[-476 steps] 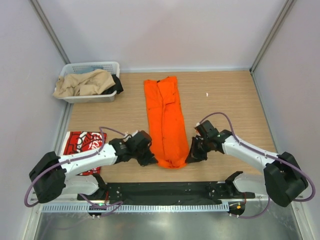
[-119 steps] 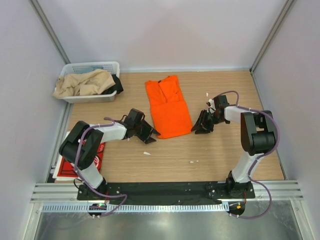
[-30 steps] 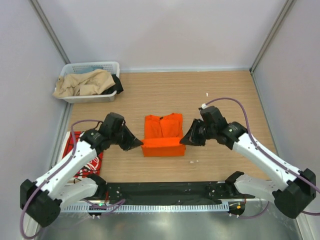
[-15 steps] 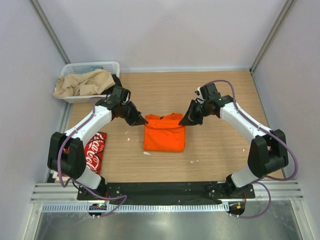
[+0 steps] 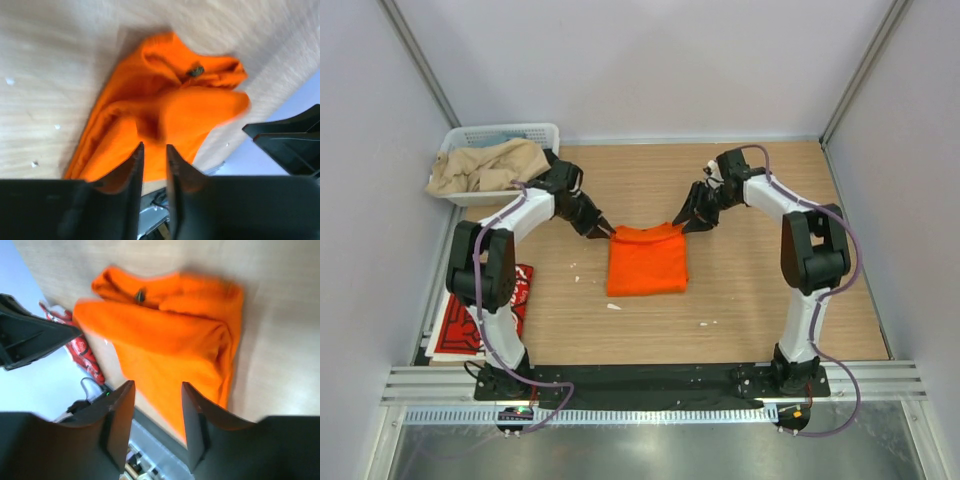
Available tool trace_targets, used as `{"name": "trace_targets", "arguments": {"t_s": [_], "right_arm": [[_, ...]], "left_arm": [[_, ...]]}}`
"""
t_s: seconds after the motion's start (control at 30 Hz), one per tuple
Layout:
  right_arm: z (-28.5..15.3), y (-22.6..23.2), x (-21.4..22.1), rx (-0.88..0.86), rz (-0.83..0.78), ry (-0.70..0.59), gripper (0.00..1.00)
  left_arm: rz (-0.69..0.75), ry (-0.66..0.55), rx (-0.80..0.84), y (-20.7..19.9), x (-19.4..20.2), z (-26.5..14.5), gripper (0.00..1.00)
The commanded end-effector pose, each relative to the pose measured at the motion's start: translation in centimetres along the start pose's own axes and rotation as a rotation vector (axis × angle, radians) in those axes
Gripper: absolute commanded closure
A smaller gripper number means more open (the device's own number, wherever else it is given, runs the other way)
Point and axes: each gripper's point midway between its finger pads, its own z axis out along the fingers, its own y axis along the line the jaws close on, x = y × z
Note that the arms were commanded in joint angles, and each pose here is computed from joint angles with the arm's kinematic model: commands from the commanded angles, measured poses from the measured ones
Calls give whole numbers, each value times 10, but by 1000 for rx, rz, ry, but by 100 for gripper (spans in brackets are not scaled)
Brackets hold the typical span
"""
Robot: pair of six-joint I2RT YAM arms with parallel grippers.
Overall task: Fold and stack the t-shirts
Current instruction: Fold the tshirt
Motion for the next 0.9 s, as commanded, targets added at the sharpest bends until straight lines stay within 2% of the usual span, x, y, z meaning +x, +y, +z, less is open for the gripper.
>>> {"name": "trace_targets", "arguments": {"t_s": [0.0, 0.03, 0.07, 0.13, 0.23, 0.3, 0.33, 0.37, 0.4, 0.43, 0.47, 0.5, 0.57, 0.67, 0.87], "right_arm": [[-5, 7, -51, -37, -95, -91, 50], [-11, 1, -62, -8, -99, -118, 45], [-24, -3, -69, 75, -144, -134, 41], [-38, -5, -67, 148, -196, -145, 41], [-58, 10, -48, 112, -211, -174, 43], [-46, 14, -26, 42, -174, -150, 50], [-49, 25, -17, 0, -184, -162, 51], [-31, 23, -5, -30, -190, -151, 57], [-26, 31, 5, -79, -147, -129, 61], [-20, 35, 11, -110, -143, -123, 64], [-11, 34, 11, -143, -150, -143, 72], [-5, 36, 14, -160, -140, -141, 76], [3, 36, 11, -200, -135, -159, 84], [15, 29, 6, -217, -151, -155, 89], [40, 24, -14, -271, -143, -136, 90]], "left_arm": [[71, -115, 12, -18, -39, -9, 72], [123, -167, 15, -28, -50, -19, 61], [127, -181, -23, -25, -52, -26, 37], [193, -234, -4, -42, -56, -46, 33], [268, -202, 46, -51, -31, -59, 38], [280, -164, 132, -63, -14, -57, 48], [285, -87, 181, -61, 12, -50, 54], [288, -97, 274, -78, 15, -48, 61], [255, -57, 282, -66, 27, -34, 64], [256, -21, 337, -72, 38, -32, 67], [285, -32, 410, -87, 41, -27, 72], [252, -8, 413, -83, 47, -17, 74], [277, 14, 456, -90, 53, 0, 78], [277, 31, 481, -94, 49, 23, 83], [191, 18, 498, -89, 23, 54, 86]]}}
